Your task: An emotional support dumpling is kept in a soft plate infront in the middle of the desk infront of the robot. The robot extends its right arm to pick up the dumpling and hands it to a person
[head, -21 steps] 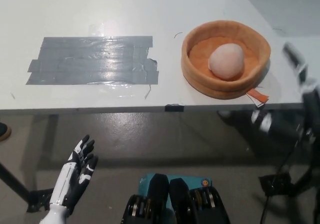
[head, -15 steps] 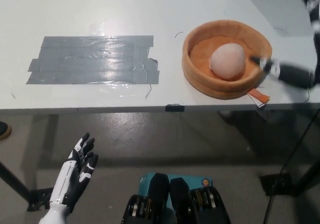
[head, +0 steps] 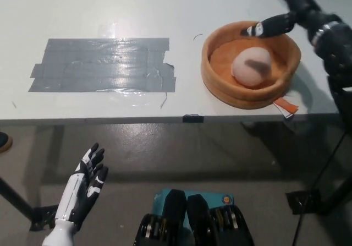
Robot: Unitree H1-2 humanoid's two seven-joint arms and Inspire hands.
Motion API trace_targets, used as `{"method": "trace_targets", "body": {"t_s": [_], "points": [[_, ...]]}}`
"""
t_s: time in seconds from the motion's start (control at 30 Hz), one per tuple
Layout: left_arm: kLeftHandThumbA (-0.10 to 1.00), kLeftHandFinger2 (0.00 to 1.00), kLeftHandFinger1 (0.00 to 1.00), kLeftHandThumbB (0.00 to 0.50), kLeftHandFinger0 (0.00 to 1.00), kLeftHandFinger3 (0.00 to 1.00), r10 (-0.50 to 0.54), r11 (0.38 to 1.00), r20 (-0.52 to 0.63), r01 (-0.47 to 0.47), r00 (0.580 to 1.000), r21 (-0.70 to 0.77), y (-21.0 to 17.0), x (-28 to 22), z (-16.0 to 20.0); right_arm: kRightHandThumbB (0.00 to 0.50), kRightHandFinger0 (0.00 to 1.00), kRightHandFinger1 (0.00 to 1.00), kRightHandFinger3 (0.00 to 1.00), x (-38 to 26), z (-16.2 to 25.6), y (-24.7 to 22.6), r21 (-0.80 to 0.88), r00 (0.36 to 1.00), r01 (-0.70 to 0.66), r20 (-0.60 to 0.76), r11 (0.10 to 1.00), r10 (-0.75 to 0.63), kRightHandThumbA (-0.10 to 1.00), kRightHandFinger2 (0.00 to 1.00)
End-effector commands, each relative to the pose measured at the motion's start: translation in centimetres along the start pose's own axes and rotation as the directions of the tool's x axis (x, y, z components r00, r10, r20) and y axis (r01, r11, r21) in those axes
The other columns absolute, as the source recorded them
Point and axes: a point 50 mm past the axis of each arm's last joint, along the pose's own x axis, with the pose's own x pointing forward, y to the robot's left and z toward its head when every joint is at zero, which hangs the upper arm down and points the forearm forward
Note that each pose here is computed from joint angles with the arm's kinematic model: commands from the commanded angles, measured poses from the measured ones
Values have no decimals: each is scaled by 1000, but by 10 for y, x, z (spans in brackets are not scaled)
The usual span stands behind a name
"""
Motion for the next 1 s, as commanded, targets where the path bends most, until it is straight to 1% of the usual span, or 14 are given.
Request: {"method": "trace_targets", "body": {"t_s": [0.0, 0.03, 0.13, 0.2, 0.27, 0.3, 0.4, 0.43, 0.47, 0.67, 0.73, 0.83, 0.93, 0.97], "points": [[831, 1000, 1000, 322, 1000, 1000, -4, 1000, 108, 2, 994, 24, 5, 14, 20, 411, 1000, 1000, 1000, 37, 26, -14, -119, 986, -127, -121, 985, 112, 984, 1000], [828, 1000, 1000, 322, 1000, 1000, -4, 1000, 108, 2, 994, 16, 5, 14, 20, 391, 1000, 1000, 1000, 40, 23, -6, -101, 982, -142, -137, 985, 128, 946, 1000], [826, 1000, 1000, 323, 1000, 1000, -7, 1000, 108, 4, 994, 24, 5, 14, 21, 394, 1000, 1000, 1000, 46, 13, 12, -97, 972, -183, -167, 978, 165, 931, 1000], [827, 1000, 1000, 326, 1000, 1000, -6, 1000, 108, 3, 994, 27, 5, 15, 22, 379, 1000, 1000, 1000, 46, 8, 18, -86, 966, -200, -181, 976, 182, 909, 1000], [823, 1000, 1000, 323, 1000, 1000, -4, 1000, 111, 2, 994, 21, 5, 15, 21, 388, 1000, 1000, 1000, 47, 0, 27, -96, 954, -236, -211, 967, 212, 937, 1000], [818, 1000, 1000, 320, 1000, 1000, -5, 1000, 113, 3, 994, 16, 5, 15, 21, 390, 1000, 1000, 1000, 47, -3, 29, -118, 949, -254, -221, 960, 224, 997, 1000], [813, 1000, 1000, 318, 1000, 1000, -3, 1000, 114, 2, 993, 15, 6, 16, 23, 382, 1000, 1000, 1000, 48, -8, 34, -151, 935, -294, -249, 944, 251, 1000, 1000], [812, 1000, 1000, 318, 1000, 1000, -3, 1000, 115, 1, 993, 16, 6, 16, 23, 384, 1000, 1000, 1000, 48, -10, 36, -150, 932, -301, -257, 942, 257, 1000, 1000], [812, 1000, 1000, 319, 1000, 1000, -2, 1000, 114, 1, 993, 15, 6, 17, 23, 404, 1000, 1000, 1000, 48, -11, 37, -143, 929, -297, -271, 944, 252, 1000, 1000], [826, 1000, 1000, 323, 1000, 1000, -3, 999, 115, 0, 993, 33, 7, 18, 23, 436, 1000, 1000, 1000, 45, -27, 46, -113, 916, -306, -306, 945, 260, 999, 1000], [831, 1000, 1000, 320, 1000, 1000, -4, 999, 113, 0, 994, 38, 7, 18, 23, 438, 1000, 1000, 1000, 43, -29, 47, -121, 910, -320, -316, 940, 269, 1000, 1000], [831, 1000, 1000, 315, 1000, 1000, -6, 1000, 112, 2, 994, 31, 7, 19, 23, 460, 1000, 1000, 1000, 41, -34, 46, -143, 895, -342, -351, 929, 275, 1000, 1000], [823, 1000, 1000, 307, 1000, 1000, -1, 999, 125, -3, 992, 34, 8, 20, 24, 455, 1000, 1000, 1000, 41, -35, 42, -156, 883, -355, -380, 922, 276, 995, 1000], [824, 1000, 1000, 306, 1000, 1000, -1, 999, 121, -4, 993, 36, 8, 20, 24, 443, 1000, 1000, 1000, 41, -36, 41, -161, 873, -367, -401, 916, 279, 958, 1000]]}}
